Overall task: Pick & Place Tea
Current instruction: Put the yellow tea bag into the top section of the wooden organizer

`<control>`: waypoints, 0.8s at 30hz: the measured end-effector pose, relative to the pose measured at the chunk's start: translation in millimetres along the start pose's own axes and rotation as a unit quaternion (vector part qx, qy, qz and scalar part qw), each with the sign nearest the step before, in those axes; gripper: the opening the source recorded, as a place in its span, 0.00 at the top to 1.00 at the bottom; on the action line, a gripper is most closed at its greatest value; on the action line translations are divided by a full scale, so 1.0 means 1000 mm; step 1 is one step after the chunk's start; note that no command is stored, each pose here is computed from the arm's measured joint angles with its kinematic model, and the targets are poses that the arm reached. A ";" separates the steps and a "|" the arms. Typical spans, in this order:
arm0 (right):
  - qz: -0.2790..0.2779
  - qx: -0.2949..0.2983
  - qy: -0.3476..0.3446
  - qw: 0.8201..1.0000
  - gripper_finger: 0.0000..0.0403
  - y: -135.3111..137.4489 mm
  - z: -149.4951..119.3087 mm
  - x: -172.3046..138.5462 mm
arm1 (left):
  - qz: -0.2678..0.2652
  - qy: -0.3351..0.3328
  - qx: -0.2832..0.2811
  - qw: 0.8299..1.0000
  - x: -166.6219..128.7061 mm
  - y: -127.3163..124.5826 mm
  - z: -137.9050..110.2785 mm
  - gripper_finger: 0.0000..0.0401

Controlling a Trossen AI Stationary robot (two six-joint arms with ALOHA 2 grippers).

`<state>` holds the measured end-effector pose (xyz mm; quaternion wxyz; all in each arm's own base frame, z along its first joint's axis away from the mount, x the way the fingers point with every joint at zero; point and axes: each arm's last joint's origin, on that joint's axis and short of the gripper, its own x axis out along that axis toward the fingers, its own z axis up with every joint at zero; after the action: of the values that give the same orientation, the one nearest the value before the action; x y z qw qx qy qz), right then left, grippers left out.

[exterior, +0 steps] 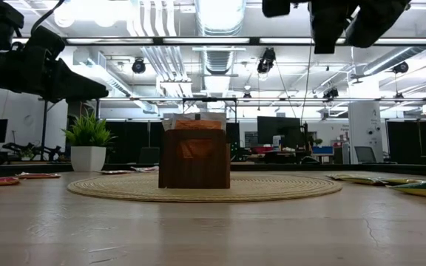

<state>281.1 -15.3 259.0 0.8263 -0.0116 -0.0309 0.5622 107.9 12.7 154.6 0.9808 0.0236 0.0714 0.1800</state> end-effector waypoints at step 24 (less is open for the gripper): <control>-0.083 0.201 0.034 0.975 0.67 -0.012 -0.010 -0.003 | 0.000 0.000 0.000 1.000 0.000 0.000 0.000 0.50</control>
<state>291.5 -22.6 249.8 0.8562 0.1384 0.1101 0.4854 107.9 12.8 154.6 0.9807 0.0234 0.0714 0.1803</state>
